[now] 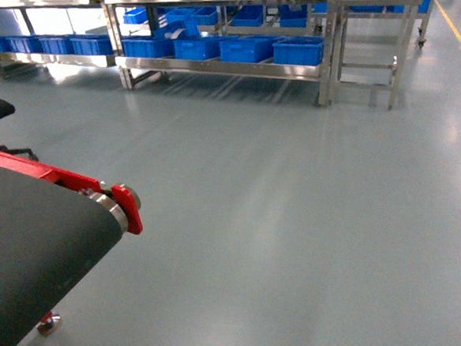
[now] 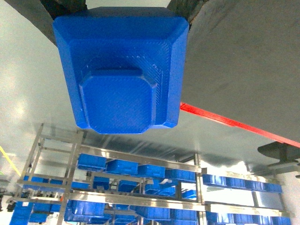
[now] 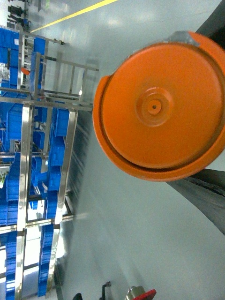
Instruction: Sort blue parts and orange caps into right shelf containers
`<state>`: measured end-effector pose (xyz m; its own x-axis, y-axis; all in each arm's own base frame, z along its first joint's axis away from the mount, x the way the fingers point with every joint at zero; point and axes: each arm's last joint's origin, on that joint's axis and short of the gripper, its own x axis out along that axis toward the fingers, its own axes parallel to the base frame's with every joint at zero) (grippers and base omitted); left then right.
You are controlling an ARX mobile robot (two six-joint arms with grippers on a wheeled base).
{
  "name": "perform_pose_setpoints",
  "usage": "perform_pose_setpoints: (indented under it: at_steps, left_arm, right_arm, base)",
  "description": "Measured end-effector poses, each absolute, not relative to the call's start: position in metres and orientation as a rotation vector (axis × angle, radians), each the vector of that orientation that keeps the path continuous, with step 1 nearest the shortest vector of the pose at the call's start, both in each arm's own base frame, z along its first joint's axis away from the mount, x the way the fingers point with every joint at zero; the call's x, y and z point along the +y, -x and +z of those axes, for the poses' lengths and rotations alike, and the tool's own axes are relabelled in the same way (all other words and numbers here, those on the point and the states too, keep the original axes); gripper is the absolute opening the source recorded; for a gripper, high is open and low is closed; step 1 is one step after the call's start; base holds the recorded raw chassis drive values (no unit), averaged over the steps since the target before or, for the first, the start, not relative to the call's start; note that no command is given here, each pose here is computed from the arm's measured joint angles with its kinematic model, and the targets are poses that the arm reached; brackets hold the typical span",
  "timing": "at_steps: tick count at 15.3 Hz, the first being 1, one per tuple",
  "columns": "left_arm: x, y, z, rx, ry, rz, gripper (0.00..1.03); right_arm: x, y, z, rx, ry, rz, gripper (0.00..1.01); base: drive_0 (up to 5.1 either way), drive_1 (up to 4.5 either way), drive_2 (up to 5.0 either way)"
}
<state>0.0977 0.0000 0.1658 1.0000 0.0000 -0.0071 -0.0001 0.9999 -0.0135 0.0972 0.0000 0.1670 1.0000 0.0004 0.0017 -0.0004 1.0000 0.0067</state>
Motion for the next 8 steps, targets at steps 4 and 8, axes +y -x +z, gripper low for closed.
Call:
perform_pose_setpoints:
  at_steps: [4,8]
  left_arm:
    - [0.0,-0.0977,0.1658,0.007,0.014,0.0,0.41]
    - [0.0,-0.0977,0.1658,0.007,0.014,0.0,0.41]
  right_arm:
    - [0.0,-0.0972,0.167,-0.002,-0.007,0.0,0.45]
    - [0.0,-0.0972,0.167,-0.002,-0.007,0.0,0.45]
  base:
    - [-1.6,-1.58,-1.6]
    - [-1.6,-1.58,-1.6]
